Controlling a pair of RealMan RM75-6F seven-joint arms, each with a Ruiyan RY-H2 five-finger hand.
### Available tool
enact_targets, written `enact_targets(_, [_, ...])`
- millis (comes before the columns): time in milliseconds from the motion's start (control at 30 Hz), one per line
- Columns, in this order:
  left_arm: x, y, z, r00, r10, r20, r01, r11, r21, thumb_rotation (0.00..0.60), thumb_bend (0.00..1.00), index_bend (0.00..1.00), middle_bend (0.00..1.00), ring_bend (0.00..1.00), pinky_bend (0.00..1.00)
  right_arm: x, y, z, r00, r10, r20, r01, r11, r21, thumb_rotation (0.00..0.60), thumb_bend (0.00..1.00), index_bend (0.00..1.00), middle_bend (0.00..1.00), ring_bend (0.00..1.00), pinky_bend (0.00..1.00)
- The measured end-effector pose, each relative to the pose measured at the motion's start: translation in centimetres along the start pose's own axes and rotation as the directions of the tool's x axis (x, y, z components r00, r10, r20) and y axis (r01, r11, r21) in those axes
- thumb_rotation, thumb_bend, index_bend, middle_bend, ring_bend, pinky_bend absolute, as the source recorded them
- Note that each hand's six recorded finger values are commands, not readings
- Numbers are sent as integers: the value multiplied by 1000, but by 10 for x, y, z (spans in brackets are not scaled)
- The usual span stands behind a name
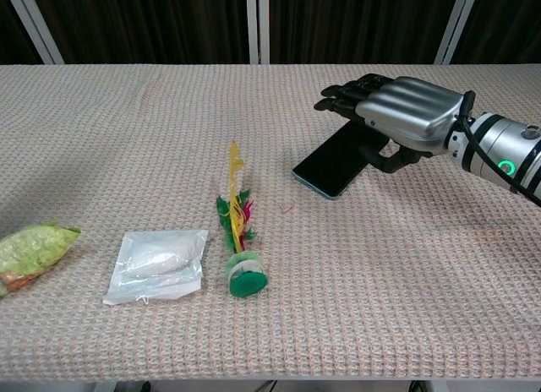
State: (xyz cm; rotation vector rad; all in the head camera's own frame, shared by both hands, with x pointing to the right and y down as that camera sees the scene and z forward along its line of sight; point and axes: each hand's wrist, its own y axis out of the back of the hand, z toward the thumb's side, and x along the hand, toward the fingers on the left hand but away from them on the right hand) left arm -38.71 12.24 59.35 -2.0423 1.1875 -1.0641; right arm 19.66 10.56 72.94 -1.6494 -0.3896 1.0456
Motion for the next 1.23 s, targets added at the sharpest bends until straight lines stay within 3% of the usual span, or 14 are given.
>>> enact_targets(233, [-2, 2, -1, 1000, 4, 0, -4, 1000, 1, 600, 31, 150, 149, 118, 234, -1, 19, -9, 990, -137, 37, 138, 990, -42, 591, 477, 0, 0, 0, 0])
enact_targets(367, [-4, 4, 0, 1000, 13, 2, -13, 1000, 23, 600, 32, 158, 149, 118, 234, 20, 30, -29, 975, -206, 83, 209, 977, -41, 593, 475, 0, 0, 0, 0])
enact_targets(533, [-11, 7, -1, 999, 34, -6, -33, 992, 120, 600, 32, 166, 149, 118, 233, 85, 38, -82, 939, -261, 223, 274, 961, -26, 585, 464, 0, 0, 0, 0])
enact_targets(633, [-20, 8, -5, 998, 49, -28, -42, 976, 216, 600, 32, 166, 149, 114, 228, 139, 41, -119, 902, -272, 335, 284, 959, 13, 499, 456, 0, 0, 0, 0])
enact_targets(733, [-35, 9, -13, 996, 58, -67, -32, 944, 328, 600, 32, 165, 142, 98, 216, 194, 38, -149, 862, -228, 453, 237, 971, 37, 354, 398, 0, 0, 0, 0])
enact_targets(800, [-48, 9, -20, 993, 58, -107, -9, 912, 409, 600, 31, 158, 130, 91, 210, 226, 34, -161, 835, -170, 523, 186, 982, 22, 312, 380, 0, 0, 0, 0])
enact_targets(933, [-82, 9, -32, 977, 62, -203, 55, 852, 521, 600, 25, 135, 116, 79, 205, 281, 24, -166, 780, -29, 625, 74, 996, -47, 294, 380, 0, 0, 0, 0])
enact_targets(1033, [-109, 11, -38, 962, 78, -261, 80, 836, 543, 598, 18, 129, 111, 76, 195, 318, 14, -158, 736, 82, 672, -2, 993, -119, 286, 382, 0, 0, 0, 0])
enact_targets(1100, [-122, 10, -41, 957, 83, -279, 88, 832, 549, 595, 12, 118, 103, 69, 184, 333, 8, -152, 726, 127, 676, -33, 988, -150, 287, 382, 0, 0, 0, 0])
enact_targets(1233, [-129, 10, -42, 956, 92, -277, 76, 838, 540, 577, 4, 111, 99, 65, 179, 334, 7, -147, 744, 123, 657, -35, 989, -146, 286, 382, 0, 0, 0, 0])
